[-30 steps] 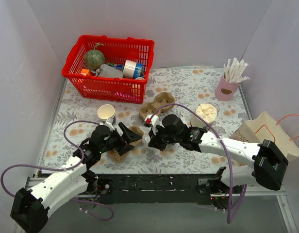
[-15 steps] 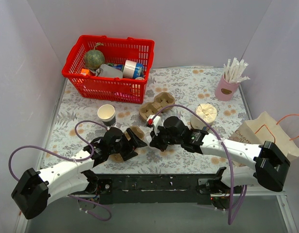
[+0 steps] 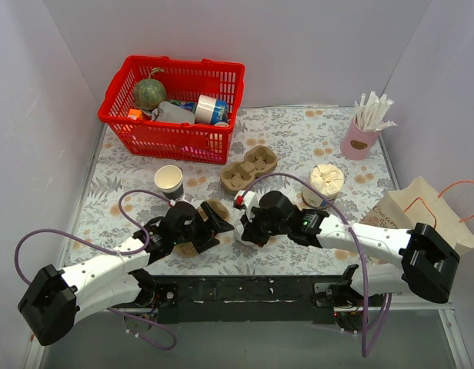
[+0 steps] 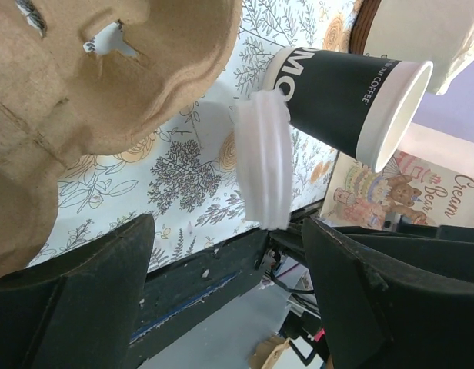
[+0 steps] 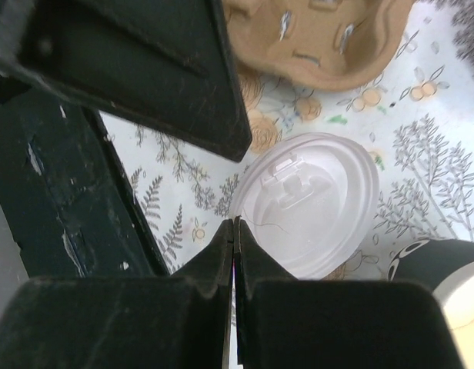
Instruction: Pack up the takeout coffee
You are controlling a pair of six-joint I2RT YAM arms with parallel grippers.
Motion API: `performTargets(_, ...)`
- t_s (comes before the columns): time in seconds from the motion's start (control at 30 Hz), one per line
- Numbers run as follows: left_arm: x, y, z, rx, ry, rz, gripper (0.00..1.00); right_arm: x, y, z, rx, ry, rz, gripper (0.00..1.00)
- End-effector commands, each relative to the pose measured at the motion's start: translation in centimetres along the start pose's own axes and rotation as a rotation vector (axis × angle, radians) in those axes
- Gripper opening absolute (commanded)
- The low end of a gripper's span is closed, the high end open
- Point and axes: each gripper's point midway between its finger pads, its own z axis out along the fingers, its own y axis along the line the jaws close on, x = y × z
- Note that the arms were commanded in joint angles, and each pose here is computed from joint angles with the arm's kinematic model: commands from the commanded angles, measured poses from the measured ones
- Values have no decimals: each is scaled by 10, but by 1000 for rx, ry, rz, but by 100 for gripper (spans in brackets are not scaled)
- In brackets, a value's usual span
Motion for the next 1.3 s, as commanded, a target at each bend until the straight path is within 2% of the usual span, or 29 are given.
performTargets(0.0, -3, -18, -1, 49, -22, -34, 75, 15, 8, 1, -30, 32, -40, 1)
performTargets(0.17, -8, -32, -2, 81, -41, -31, 72, 28, 6, 0, -12, 49, -124, 1)
performTargets(0.37, -15, -43, -2, 72, -64, -21, 72, 45, 15, -5, -23, 27, -428, 1)
performTargets(0.4, -16, -44, -2, 63, -71, -22, 72, 39, 19, -4, -30, -7, -494, 1)
performTargets(0.5, -21, -48, -4, 48, -89, -1, 72, 39, 15, -8, 7, -18, -556, 1)
performTargets(0.63, -15, -47, 0, 2, -44, 67, 72, 33, 13, -8, 34, -34, -580, 1)
performTargets(0.67, -13, -46, 2, -2, -25, 130, 71, 33, 14, -8, 28, -35, -583, 1)
performTargets(0.73, -2, -52, 4, 5, 53, 203, 65, 32, 18, -7, 19, -38, -596, 1)
performTargets(0.77, 2, -45, 12, -27, 81, 219, 59, 34, 18, -5, 17, -30, -601, 1)
performTargets(0.87, 6, -42, 21, -56, 122, 265, 50, 37, 18, -3, 17, -5, -611, 1)
performTargets(1.2, 7, -29, 31, -125, 129, 297, 49, 45, 16, 1, 22, 35, -620, 1)
performTargets(1.27, 8, -25, 33, -139, 137, 293, 47, 46, 19, 2, 8, 37, -619, 1)
